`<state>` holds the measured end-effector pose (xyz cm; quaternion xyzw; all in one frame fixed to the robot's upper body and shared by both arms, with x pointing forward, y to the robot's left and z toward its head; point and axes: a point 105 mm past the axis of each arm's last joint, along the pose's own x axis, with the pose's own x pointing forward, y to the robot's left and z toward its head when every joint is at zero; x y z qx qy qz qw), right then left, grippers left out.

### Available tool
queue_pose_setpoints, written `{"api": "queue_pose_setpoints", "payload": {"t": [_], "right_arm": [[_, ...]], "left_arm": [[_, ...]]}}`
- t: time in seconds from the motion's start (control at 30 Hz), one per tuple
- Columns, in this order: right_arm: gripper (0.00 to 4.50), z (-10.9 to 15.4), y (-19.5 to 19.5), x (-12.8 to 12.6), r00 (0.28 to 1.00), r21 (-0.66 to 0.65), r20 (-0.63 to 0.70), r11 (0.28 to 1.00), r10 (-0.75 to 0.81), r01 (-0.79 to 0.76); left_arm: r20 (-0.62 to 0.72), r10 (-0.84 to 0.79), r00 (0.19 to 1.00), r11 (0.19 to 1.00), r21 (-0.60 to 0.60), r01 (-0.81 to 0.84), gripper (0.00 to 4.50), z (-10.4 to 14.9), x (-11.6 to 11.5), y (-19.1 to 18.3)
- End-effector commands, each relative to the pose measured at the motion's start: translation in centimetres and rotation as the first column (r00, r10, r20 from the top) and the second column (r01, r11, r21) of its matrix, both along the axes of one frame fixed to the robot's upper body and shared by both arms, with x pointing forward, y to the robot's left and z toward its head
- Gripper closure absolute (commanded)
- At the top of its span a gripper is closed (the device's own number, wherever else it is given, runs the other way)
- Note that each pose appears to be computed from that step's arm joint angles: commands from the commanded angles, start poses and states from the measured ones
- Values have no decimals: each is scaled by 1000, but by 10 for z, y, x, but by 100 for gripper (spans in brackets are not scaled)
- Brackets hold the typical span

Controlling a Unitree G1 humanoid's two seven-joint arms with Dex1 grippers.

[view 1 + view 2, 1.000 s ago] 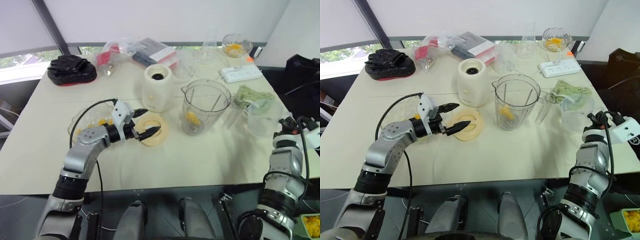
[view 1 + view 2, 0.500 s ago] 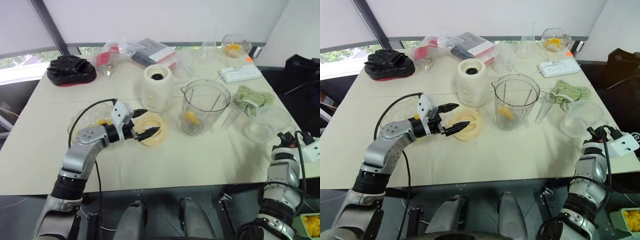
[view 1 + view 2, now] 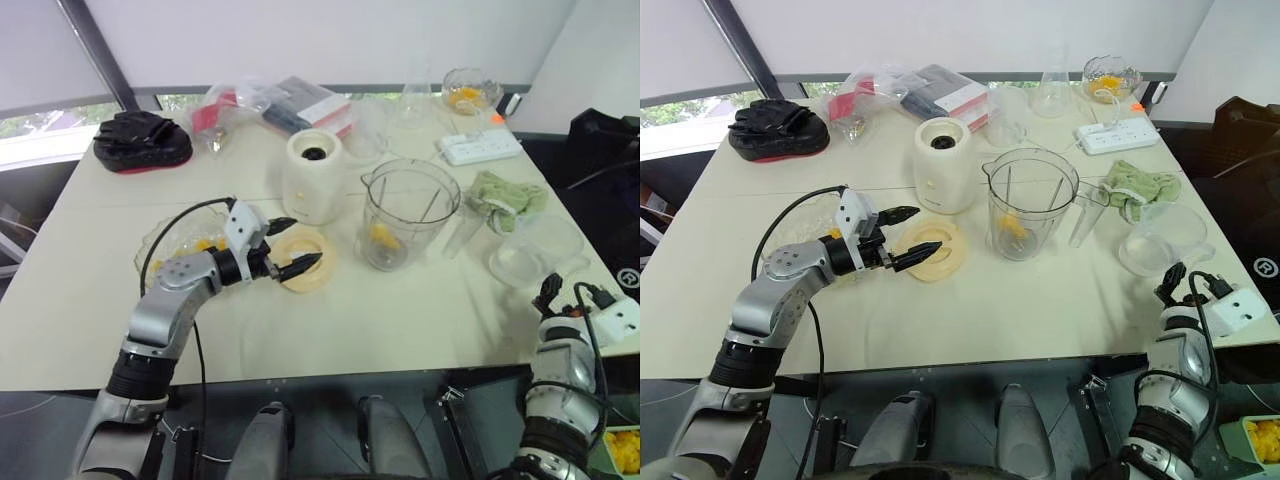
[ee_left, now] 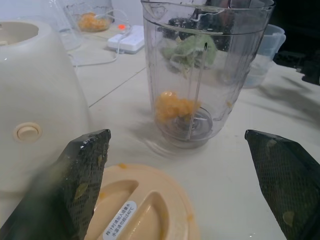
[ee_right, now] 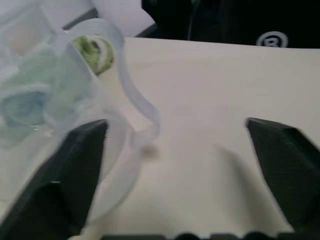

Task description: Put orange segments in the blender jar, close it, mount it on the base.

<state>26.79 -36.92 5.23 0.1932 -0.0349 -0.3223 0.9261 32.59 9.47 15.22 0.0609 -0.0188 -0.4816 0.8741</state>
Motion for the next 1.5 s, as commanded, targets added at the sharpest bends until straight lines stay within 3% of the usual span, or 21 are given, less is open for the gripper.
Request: {"api": "queue_pose_setpoints", "payload": {"t": [0.03, 0.23, 0.33, 0.4, 0.5, 0.57, 0.67, 0.87, 1.07, 1.17, 1.23, 1.5], "right_arm": [[8, 26, 10, -5, 999, -90, 17, 995, 49, -47], [8, 48, 34, -21, 961, -181, -150, 949, 232, -258], [8, 75, 69, -22, 845, -285, -267, 799, 464, -529], [8, 86, 82, -24, 782, -314, -335, 721, 525, -618], [8, 113, 113, -24, 601, -340, -434, 496, 671, -799], [8, 124, 127, -25, 513, -338, -490, 389, 705, -857], [8, 134, 144, -26, 421, -333, -529, 276, 736, -901], [8, 150, 187, -29, 310, -361, -537, 118, 784, -925], [8, 153, 217, -39, 248, -370, -530, 42, 811, -928], [0, 153, 222, -41, 253, -379, -533, 39, 807, -925], [0, 154, 223, -42, 259, -381, -529, 47, 808, -924], [0, 153, 223, -43, 281, -383, -524, 72, 804, -921]], "left_arm": [[40, -14, 999, 1000, 2, 14, 0, 9, -2, -1], [24, -37, 999, 998, 49, 35, 0, 8, 4, 7], [9, -71, 997, 993, 100, 69, 0, 9, 13, 12], [1, -99, 995, 986, 134, 98, 0, 10, 17, 14], [-51, -179, 982, 959, 213, 186, 0, 9, 28, 14], [-109, -212, 971, 939, 253, 234, 0, 3, 37, 14], [-163, -254, 953, 903, 314, 295, 0, -7, 48, 10], [-210, -295, 932, 830, 426, 359, 0, -16, 65, 3], [-236, -279, 931, 779, 512, 363, 0, -30, 71, -3], [-248, -273, 929, 755, 543, 367, 90, -37, 71, -4], [-245, -265, 933, 753, 552, 359, 188, -38, 73, -5], [-246, -249, 937, 757, 554, 347, 188, -43, 74, -9]]}}
